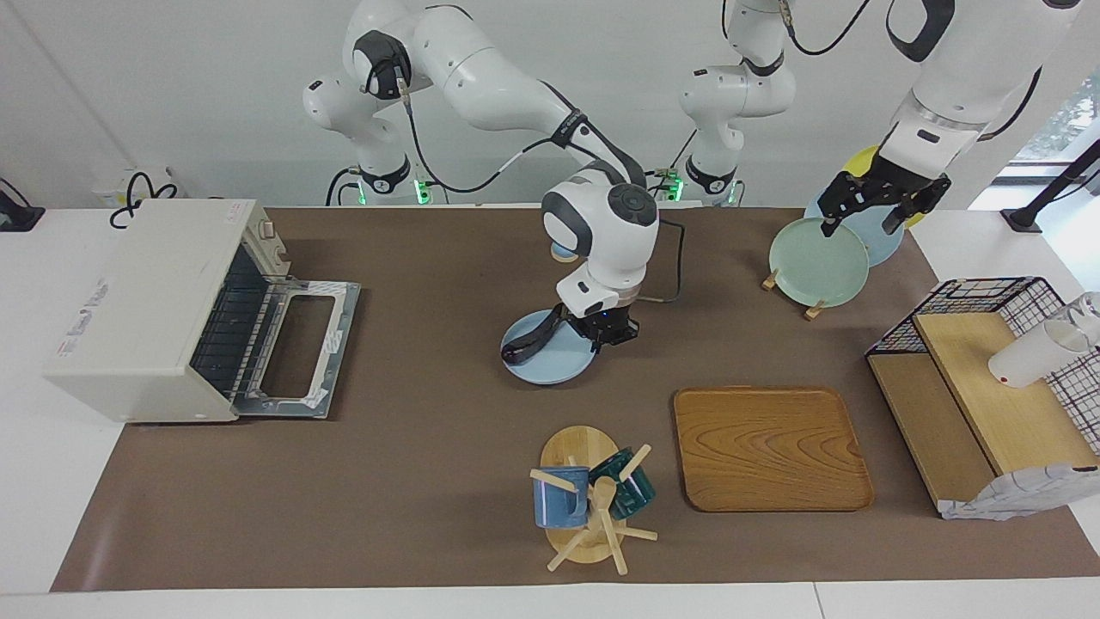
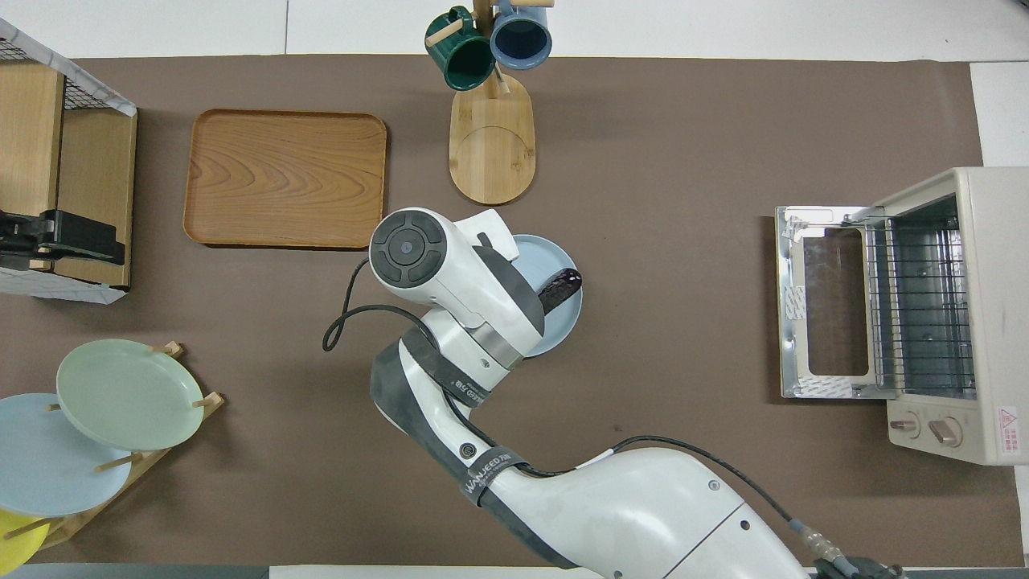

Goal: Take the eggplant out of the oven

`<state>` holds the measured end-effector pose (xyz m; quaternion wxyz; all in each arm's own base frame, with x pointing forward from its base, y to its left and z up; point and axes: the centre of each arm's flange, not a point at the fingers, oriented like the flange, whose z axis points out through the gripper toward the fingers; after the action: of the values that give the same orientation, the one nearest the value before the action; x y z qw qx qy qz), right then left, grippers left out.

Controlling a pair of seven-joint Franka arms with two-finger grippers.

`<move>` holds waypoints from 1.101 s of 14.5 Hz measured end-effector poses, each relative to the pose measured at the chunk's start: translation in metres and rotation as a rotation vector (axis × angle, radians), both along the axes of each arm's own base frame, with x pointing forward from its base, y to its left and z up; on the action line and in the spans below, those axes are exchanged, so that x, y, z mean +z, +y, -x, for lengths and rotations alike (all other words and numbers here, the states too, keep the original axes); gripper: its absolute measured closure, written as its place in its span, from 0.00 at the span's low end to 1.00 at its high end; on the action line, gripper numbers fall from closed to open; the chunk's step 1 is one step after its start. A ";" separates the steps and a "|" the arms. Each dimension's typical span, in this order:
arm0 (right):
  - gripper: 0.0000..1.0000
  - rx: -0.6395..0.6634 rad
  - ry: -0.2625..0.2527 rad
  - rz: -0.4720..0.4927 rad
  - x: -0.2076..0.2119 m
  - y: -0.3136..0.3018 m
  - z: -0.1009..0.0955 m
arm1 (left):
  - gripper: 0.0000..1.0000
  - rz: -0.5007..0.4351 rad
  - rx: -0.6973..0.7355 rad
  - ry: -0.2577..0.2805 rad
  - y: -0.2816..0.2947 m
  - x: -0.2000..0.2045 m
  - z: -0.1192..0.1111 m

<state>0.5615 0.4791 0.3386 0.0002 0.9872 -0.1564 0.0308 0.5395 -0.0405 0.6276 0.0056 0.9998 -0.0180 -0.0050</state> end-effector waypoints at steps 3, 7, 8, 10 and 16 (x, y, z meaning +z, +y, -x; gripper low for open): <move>0.65 -0.034 -0.023 -0.026 0.004 -0.016 -0.018 | 0.00 0.001 0.000 -0.011 0.000 0.001 -0.001; 0.42 -0.059 -0.009 0.002 0.032 -0.052 -0.036 | 0.00 0.001 -0.010 -0.022 -0.005 -0.003 -0.003; 0.44 -0.054 0.010 0.037 0.037 -0.066 -0.040 | 0.00 0.001 -0.018 -0.023 -0.009 -0.005 -0.003; 0.65 -0.063 0.043 0.122 0.035 -0.102 -0.049 | 0.00 0.006 -0.049 -0.023 -0.026 -0.010 -0.003; 0.99 -0.061 0.190 0.301 -0.018 -0.229 -0.058 | 0.00 0.094 -0.131 -0.047 -0.124 -0.054 -0.004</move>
<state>0.6192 0.2501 0.3202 0.1636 0.9693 -0.1793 -0.0394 0.5434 -0.1649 0.5733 0.0517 0.9950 -0.0835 0.0191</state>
